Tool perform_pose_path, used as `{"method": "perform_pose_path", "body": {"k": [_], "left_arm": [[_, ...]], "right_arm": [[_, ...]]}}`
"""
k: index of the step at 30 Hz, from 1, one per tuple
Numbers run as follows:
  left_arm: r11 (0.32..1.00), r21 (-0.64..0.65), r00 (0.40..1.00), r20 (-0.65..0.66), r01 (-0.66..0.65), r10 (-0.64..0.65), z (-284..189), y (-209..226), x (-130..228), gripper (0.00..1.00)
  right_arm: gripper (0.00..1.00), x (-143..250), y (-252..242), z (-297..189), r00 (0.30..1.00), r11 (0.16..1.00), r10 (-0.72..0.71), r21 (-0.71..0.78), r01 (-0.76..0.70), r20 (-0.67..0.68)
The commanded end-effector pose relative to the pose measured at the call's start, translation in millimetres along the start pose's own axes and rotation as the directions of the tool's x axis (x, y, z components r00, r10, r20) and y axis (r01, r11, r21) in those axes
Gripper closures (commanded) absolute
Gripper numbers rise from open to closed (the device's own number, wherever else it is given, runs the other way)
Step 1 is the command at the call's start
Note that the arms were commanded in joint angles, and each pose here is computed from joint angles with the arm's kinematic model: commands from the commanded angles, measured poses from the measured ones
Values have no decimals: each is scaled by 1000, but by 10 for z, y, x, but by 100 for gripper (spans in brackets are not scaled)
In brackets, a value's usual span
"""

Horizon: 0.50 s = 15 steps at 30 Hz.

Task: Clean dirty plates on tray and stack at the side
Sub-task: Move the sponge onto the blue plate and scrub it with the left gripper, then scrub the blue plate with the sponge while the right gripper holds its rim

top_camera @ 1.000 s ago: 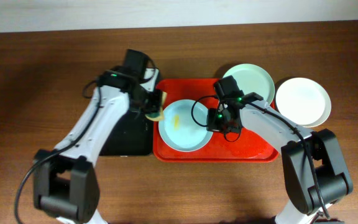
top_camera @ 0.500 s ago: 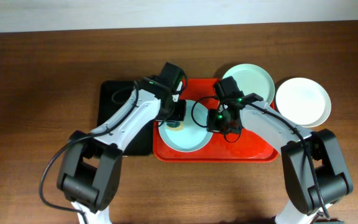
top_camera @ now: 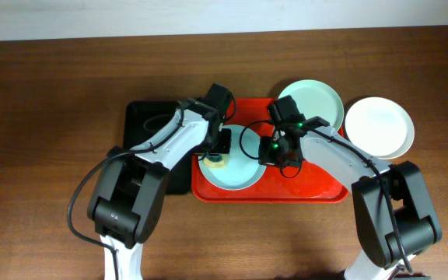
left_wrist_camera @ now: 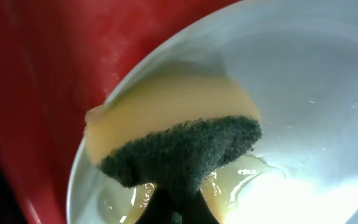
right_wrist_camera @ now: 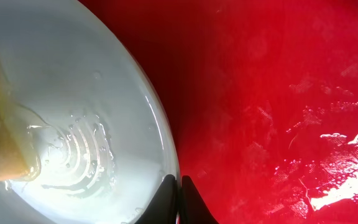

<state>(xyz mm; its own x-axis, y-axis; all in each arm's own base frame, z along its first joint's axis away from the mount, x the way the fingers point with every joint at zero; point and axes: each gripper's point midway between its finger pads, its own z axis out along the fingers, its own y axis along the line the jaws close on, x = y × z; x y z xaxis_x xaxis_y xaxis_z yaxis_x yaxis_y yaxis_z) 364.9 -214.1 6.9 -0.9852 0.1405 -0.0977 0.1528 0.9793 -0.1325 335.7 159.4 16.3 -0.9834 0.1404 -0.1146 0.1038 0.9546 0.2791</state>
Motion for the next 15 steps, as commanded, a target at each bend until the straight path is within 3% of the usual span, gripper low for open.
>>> {"method": "perform_pose_path", "body": {"k": [1,6,11,15], "left_arm": [[968,237,974,-188,-77,123,385,-374,423,100],[945,319,977,-170,-73,133,211,-510,383,100],[937,338,992,-53,-89,113,-217,-478,140,100],[972,219,996,64,-79,66,-549,-186,-72,100]], "right_arm": [[96,47,-22,34,1000,1000,14,2,-14,-14],[96,48,-22,34,1000,1000,14,2,-14,-14],[96,47,-24,34,1000,1000,14,2,-14,-14],[96,53,-27,36,1000,1000,14,3,-14,-15]]}}
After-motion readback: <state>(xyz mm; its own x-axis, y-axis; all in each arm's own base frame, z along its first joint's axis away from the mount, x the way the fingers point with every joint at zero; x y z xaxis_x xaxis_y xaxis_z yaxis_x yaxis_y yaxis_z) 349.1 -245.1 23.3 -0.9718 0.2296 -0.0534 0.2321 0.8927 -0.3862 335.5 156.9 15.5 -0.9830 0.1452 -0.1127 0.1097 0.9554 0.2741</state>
